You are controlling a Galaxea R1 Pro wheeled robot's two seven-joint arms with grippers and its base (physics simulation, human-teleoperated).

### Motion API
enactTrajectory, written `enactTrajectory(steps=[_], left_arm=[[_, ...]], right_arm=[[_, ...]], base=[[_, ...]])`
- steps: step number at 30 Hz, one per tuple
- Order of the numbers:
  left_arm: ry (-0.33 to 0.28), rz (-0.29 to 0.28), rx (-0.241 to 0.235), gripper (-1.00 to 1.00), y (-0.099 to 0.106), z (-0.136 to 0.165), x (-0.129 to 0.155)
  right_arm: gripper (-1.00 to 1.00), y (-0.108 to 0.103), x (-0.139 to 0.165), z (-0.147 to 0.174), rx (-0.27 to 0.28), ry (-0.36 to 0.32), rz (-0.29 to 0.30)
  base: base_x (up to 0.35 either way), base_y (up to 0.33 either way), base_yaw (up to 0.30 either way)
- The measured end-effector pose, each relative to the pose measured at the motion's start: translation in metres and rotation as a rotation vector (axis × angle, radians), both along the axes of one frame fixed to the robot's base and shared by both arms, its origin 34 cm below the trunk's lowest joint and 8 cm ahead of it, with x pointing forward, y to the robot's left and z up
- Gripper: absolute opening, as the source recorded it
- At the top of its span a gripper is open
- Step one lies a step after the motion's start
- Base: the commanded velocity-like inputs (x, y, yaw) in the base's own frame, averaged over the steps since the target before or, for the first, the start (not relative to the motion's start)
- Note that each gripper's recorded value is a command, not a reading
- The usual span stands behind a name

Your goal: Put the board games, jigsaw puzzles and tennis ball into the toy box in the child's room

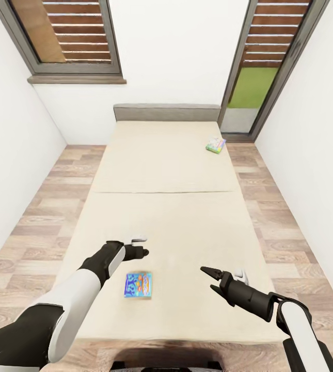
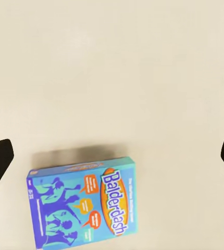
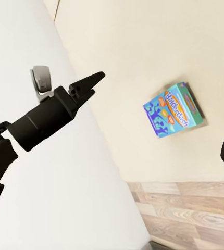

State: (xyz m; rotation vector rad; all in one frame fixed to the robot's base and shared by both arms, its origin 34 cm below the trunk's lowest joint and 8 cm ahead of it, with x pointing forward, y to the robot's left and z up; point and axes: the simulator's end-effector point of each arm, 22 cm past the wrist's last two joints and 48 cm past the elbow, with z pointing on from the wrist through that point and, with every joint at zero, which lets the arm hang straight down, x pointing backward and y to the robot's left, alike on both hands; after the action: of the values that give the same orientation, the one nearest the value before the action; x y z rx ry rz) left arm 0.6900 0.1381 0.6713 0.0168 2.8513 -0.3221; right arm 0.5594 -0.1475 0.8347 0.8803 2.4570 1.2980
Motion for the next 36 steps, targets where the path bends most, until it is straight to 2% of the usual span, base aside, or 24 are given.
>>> enactTrajectory(steps=[12,21,36], left_arm=[[0.014,0.001,0.0,1.0,0.0,-0.011,-0.005],[-0.01,0.007,-0.001,1.0,0.0,-0.017,-0.002],[0.003,0.01,-0.003,1.0,0.001,-0.03,-0.007]], right_arm=[[1.0,0.0,-0.004,-0.01,-0.005,0.021,0.002],[1.0,0.002,-0.007,-0.016,-0.005,0.037,0.005],[1.0,0.001,-0.012,-0.027,-0.006,0.062,0.005]], base=[[0.0,0.0,0.0],[0.0,0.0,0.0],[0.0,0.0,0.0]])
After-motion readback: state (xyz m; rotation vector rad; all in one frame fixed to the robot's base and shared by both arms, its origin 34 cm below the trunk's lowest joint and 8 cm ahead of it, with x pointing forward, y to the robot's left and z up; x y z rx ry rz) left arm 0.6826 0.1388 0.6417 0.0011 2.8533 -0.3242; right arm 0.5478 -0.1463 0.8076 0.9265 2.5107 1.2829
